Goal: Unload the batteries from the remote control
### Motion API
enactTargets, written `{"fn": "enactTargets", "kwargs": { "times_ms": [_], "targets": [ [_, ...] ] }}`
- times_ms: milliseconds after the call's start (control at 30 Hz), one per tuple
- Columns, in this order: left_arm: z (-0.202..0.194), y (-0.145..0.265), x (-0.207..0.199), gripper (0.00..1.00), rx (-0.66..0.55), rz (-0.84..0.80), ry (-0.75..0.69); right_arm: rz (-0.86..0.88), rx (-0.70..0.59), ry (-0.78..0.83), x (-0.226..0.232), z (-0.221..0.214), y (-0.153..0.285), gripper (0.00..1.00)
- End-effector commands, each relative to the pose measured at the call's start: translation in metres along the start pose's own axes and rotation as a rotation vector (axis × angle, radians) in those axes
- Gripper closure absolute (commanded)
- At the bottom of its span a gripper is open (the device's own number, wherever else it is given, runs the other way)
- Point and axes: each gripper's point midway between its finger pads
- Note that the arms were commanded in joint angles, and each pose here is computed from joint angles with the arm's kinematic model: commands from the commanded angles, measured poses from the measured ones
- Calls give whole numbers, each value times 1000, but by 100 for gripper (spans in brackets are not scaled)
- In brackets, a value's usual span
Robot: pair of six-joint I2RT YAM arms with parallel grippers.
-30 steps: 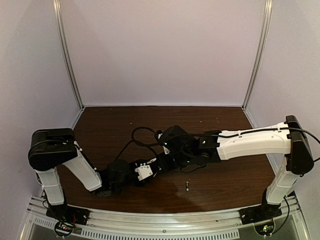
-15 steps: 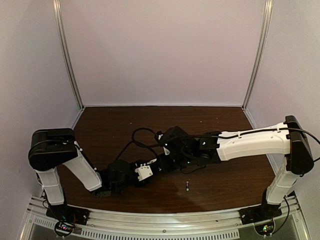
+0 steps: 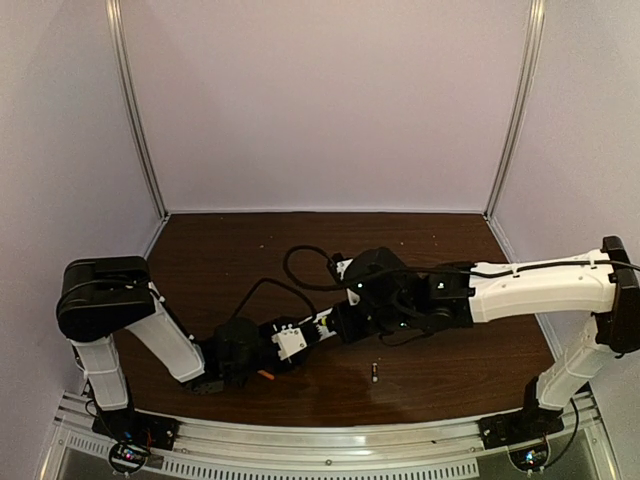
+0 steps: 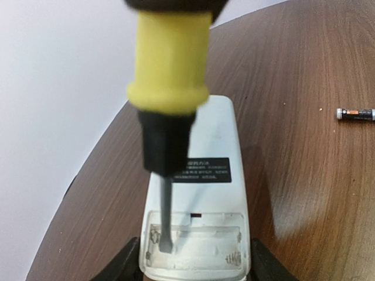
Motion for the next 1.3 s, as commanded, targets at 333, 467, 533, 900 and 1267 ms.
{"fn": "enactTargets", "kwargs": {
  "times_ms": [333,467,533,900,1267],
  "targets": [
    [25,-12,30,100,-20,145,127,-185,-171,-55,-53,17,54,100],
    [24,-13,46,100,5,217,179,-227,-216,-74,-68,19,68,100],
    [24,-13,55,100,20,259,209,-256,-240,-80,-76,19,75,100],
    [-2,11,114,100,99,459,452,-381,-378,-134,-120,22,112,100],
    [-45,49,146,100,169,630,601,-421,-416,-128,-133,23,101,100]
  ]
}}
Point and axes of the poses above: each gripper's point midway between its finger pads, its own y axis back along the fingers, its own x axis along the line the jaws close on, z = x × y, and after that the axes turned 7 degrees about y, right-handed
